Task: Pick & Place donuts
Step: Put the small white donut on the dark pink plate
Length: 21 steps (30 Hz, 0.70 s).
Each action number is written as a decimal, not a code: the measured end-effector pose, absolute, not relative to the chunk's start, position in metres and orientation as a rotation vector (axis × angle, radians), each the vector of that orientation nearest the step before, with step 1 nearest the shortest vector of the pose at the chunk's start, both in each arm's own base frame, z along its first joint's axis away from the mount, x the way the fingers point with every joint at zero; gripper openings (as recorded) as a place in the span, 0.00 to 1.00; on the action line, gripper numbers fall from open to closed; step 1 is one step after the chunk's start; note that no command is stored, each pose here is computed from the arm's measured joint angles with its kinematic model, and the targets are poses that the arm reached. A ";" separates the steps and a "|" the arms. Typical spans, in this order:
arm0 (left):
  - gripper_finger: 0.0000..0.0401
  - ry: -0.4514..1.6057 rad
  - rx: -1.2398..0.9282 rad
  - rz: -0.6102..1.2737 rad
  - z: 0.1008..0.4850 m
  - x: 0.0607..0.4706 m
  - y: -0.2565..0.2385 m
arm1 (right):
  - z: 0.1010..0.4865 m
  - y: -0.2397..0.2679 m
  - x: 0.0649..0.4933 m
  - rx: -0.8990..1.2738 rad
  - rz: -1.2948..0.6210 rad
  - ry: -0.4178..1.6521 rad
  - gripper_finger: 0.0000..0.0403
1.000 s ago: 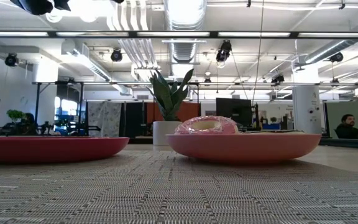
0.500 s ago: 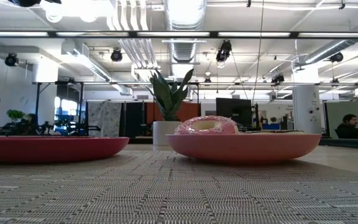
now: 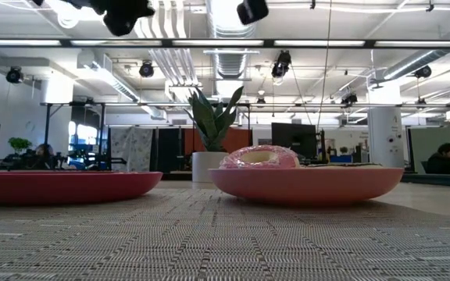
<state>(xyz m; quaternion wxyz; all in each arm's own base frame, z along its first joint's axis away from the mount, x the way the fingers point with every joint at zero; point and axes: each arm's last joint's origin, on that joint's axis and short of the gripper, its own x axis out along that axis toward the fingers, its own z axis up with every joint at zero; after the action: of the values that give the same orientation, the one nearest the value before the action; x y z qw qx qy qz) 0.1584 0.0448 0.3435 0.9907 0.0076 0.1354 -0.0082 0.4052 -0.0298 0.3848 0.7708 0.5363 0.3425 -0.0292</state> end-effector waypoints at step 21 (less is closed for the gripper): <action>0.23 0.524 0.751 -0.069 0.323 0.198 0.020 | 0.303 -0.062 0.401 1.553 0.242 1.104 0.03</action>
<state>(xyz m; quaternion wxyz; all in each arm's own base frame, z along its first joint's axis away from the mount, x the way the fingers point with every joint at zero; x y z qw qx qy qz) 0.1984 0.0204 0.3235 0.8963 0.3625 0.2531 -0.0335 0.4012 -0.0621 0.3029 0.5732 0.6624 0.4711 0.1031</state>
